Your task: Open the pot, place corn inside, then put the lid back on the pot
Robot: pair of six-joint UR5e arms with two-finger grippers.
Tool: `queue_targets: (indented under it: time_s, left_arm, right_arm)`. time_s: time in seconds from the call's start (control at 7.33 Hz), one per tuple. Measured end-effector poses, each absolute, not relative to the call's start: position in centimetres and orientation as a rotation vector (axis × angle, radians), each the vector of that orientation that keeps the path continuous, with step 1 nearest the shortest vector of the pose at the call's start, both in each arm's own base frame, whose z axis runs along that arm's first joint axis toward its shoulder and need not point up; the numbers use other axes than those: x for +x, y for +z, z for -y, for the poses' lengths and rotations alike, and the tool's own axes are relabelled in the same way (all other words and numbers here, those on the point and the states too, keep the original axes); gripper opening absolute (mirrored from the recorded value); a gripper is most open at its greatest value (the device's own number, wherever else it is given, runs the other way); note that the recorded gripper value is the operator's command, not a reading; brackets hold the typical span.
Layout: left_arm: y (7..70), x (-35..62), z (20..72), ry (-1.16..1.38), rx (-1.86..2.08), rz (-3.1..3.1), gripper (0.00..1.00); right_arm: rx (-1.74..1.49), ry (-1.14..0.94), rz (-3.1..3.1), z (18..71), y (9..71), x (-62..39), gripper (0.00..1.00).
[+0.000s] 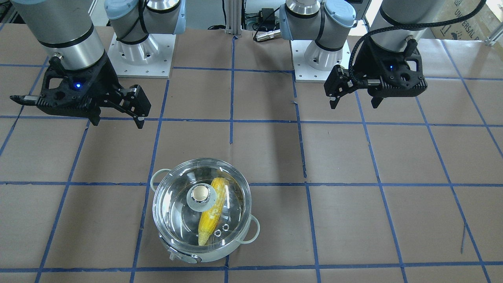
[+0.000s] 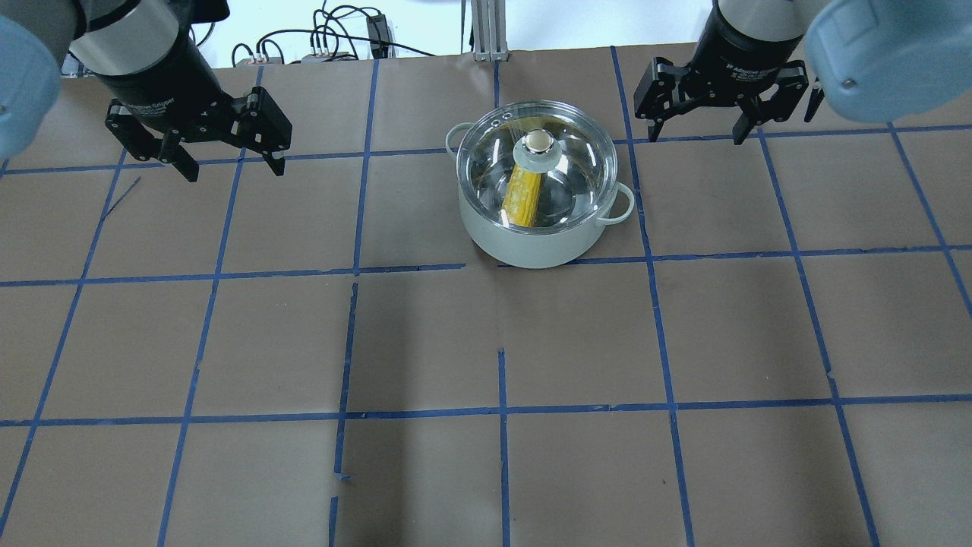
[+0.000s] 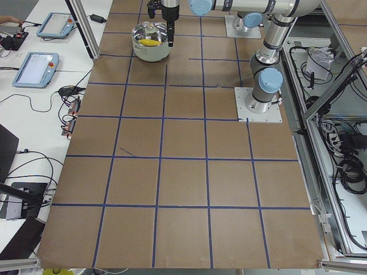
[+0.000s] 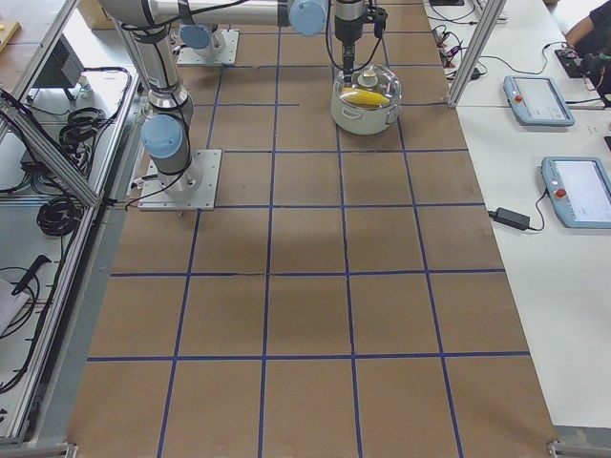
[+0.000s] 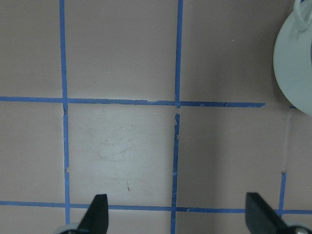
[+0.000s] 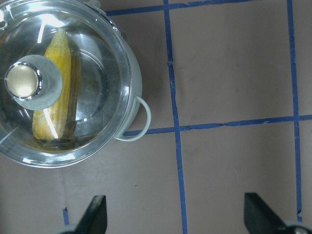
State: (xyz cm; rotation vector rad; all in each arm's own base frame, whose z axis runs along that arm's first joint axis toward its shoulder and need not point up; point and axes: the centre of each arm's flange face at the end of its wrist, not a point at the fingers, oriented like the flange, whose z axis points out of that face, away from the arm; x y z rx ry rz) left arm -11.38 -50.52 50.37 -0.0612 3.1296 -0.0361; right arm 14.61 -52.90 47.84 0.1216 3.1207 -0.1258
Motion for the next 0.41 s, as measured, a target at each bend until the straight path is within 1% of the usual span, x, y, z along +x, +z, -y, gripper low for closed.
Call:
queue_targets:
  time_s: [0.41]
  left_arm:
    - [50.4, -11.33, 50.51, -0.036, -0.063, -3.125, 1.0]
  right_arm:
    - [0.111, -0.129, -3.114, 52.37, 47.97, 14.95, 1.0]
